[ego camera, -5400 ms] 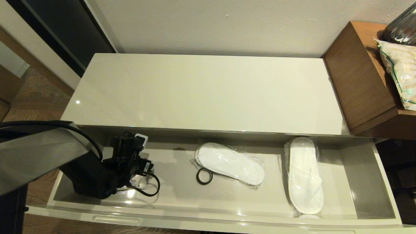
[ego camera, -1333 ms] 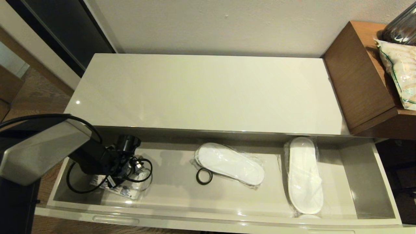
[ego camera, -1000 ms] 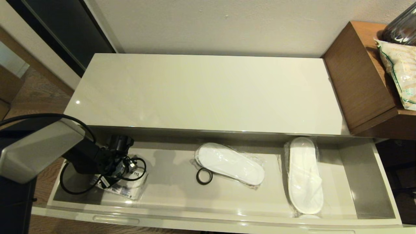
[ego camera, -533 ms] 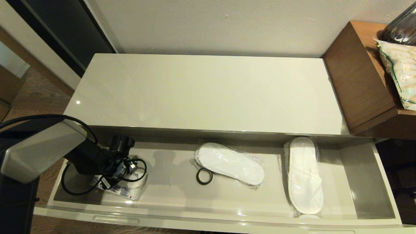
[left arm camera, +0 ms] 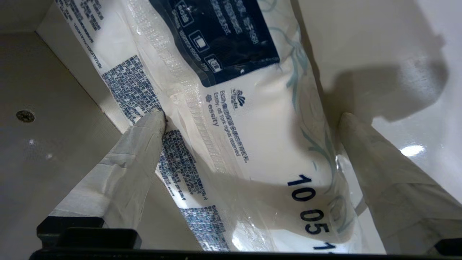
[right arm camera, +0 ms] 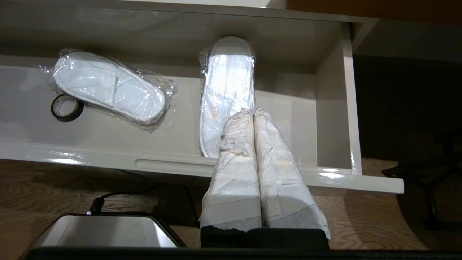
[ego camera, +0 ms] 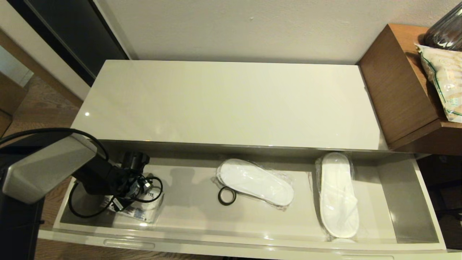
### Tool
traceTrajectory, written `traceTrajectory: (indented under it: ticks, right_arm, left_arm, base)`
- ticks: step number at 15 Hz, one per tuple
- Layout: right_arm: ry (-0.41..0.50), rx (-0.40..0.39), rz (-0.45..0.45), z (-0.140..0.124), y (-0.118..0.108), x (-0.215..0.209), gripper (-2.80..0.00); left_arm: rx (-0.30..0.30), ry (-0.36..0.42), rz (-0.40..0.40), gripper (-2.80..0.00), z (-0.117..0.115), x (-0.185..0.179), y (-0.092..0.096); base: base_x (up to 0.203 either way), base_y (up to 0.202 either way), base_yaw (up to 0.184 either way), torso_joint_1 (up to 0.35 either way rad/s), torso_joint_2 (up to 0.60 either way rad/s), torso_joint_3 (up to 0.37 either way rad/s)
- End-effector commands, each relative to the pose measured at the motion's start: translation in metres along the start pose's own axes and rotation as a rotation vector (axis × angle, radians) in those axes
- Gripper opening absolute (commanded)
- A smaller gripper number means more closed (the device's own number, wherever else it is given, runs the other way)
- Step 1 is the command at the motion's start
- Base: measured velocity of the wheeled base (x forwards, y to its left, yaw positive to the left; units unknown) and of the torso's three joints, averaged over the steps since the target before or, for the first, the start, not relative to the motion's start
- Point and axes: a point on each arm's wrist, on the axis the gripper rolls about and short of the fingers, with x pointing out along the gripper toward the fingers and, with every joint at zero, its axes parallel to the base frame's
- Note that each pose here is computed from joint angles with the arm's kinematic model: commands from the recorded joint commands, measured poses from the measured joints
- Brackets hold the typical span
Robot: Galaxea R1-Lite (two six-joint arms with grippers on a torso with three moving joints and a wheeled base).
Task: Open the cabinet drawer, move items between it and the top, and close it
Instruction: Take out the tissue from the drawer
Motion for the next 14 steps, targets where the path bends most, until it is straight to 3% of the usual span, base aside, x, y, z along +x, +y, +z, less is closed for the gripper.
traceTrajectory:
  ticks: [1, 6, 7, 14]
  right_arm:
    - [-0.002, -0.001, 0.0, 0.0, 0.0, 0.0, -2.8]
    - [-0.002, -0.001, 0.0, 0.0, 0.0, 0.0, -2.8]
    - [-0.002, -0.001, 0.0, 0.0, 0.0, 0.0, -2.8]
    - [-0.002, -0.001, 0.0, 0.0, 0.0, 0.0, -2.8]
  left_arm:
    - [0.002, 0.013, 0.014, 0.0, -0.004, 0.003, 0.003]
    - [-0.01, 0.047, 0.016, 0.0, -0.01, 0.01, 0.005]
    - [-0.007, 0.047, 0.017, -2.8, -0.01, 0.01, 0.006]
    - [-0.01, 0.026, -0.015, -2.8, -0.004, -0.006, 0.002]
  base:
    - [0.0, 0.0, 0.0, 0.0, 0.0, 0.0]
    - [0.0, 0.0, 0.0, 0.0, 0.0, 0.0]
    - [0.0, 0.0, 0.0, 0.0, 0.0, 0.0]
    - [0.0, 0.0, 0.0, 0.0, 0.0, 0.0]
